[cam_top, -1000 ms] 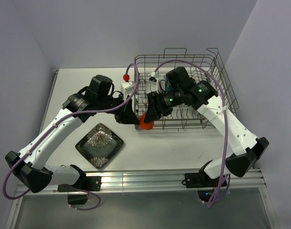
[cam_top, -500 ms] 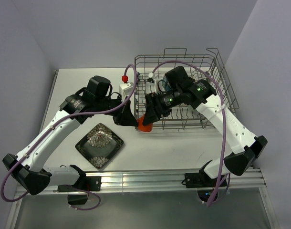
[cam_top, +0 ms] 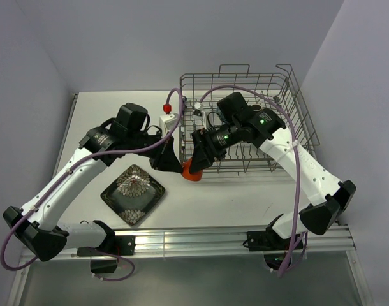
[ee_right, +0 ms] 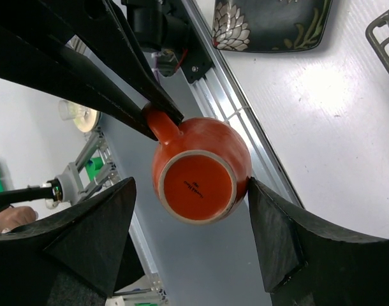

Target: Load the mixed dishes into the dish rack

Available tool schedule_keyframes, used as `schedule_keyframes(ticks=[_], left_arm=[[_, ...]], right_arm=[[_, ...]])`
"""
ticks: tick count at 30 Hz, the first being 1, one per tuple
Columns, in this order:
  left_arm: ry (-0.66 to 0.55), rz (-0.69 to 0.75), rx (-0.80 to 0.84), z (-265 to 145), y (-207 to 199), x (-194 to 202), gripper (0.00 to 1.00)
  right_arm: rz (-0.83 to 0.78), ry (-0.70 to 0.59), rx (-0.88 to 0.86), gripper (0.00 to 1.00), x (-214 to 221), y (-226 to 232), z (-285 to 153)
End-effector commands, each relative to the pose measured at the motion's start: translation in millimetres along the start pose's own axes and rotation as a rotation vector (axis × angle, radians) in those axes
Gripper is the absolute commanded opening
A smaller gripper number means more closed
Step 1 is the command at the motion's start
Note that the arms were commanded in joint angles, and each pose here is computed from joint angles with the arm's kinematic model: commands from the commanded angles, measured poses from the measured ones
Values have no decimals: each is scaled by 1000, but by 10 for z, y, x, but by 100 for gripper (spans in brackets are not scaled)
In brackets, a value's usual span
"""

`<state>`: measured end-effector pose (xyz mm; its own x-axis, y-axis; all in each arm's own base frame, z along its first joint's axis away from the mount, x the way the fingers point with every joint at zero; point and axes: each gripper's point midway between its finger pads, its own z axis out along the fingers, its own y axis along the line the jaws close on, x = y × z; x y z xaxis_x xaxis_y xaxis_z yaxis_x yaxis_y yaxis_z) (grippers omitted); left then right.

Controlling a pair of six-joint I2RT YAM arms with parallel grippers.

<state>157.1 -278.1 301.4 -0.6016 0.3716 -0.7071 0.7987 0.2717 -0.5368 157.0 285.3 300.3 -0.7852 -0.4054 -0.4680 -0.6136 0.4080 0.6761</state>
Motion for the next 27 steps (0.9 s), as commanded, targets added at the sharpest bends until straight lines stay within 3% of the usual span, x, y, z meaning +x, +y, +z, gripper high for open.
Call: schedule_keyframes(ticks=[1, 10, 20, 27], left_arm=[[-91, 122, 27, -38, -95, -233, 0], [-100, 127, 39, -53, -132, -250, 0], [-106, 134, 43, -65, -152, -265, 0], [-111, 138, 33, -83, -143, -272, 0]], right_arm=[[-72, 8, -134, 78, -3, 315, 41], [-64, 36, -145, 71, 68, 277, 121], [-60, 48, -171, 71, 63, 271, 184], [-52, 75, -223, 61, 142, 328, 185]])
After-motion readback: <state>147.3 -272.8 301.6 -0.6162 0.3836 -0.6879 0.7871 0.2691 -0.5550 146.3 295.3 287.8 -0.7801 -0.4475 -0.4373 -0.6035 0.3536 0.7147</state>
